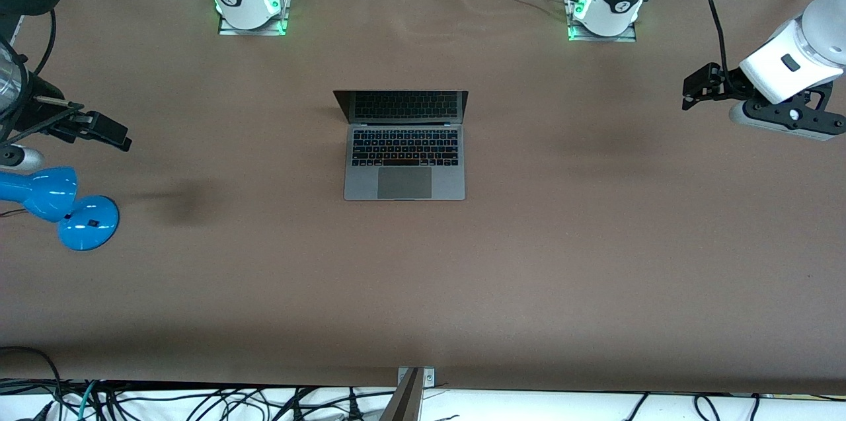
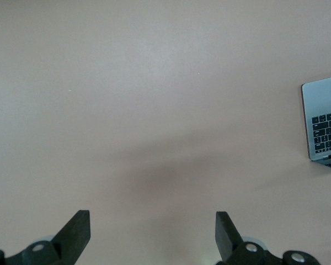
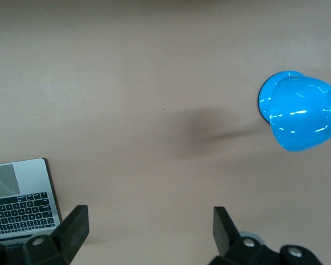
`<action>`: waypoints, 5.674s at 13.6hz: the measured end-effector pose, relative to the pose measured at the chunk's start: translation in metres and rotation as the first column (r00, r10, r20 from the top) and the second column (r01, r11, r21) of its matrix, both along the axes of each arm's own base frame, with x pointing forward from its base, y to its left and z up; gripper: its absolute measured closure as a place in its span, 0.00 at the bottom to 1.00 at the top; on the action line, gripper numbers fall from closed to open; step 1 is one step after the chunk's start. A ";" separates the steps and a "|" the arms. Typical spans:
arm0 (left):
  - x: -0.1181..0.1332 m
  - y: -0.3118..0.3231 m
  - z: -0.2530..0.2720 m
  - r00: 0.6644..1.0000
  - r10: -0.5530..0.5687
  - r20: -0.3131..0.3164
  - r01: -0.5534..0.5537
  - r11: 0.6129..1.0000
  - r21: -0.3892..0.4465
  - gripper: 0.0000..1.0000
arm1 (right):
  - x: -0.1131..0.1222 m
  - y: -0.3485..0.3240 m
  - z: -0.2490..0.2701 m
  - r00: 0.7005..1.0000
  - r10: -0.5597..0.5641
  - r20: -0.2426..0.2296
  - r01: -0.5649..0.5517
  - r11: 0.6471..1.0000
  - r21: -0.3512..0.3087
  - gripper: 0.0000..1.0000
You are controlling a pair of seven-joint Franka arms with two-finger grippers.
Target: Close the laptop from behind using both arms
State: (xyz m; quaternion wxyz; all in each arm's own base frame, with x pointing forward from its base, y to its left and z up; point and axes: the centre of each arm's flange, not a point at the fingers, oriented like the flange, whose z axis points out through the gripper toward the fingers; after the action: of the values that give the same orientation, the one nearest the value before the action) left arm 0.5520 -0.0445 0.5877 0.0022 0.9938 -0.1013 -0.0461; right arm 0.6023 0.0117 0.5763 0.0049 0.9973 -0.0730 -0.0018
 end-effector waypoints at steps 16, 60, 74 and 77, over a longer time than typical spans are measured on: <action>0.013 -0.043 -0.036 0.998 -0.025 -0.063 0.025 1.000 0.001 0.00 | 0.001 0.001 -0.001 1.000 0.004 0.003 -0.004 1.000 0.000 0.00; -0.081 -0.377 -0.221 0.829 0.351 -0.437 -0.365 0.930 0.054 0.99 | -0.108 0.343 -0.237 0.663 0.188 -0.724 -0.126 0.982 0.140 0.99; -0.039 -0.366 -0.231 0.816 0.395 -0.423 -0.430 0.903 0.016 0.99 | -0.072 0.335 -0.256 0.773 0.142 -0.618 -0.049 0.985 0.165 0.99; -0.029 -0.363 -0.236 0.812 0.406 -0.419 -0.444 0.896 0.007 0.99 | -0.064 0.337 -0.259 0.796 0.139 -0.590 -0.041 0.984 0.176 0.99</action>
State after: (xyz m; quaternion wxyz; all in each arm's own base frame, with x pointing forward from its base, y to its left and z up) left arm 0.5231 -0.4078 0.3522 0.0790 0.9578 0.1241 -0.2469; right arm 0.5381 0.3484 0.3168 -0.0492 0.9452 -0.0199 -0.3223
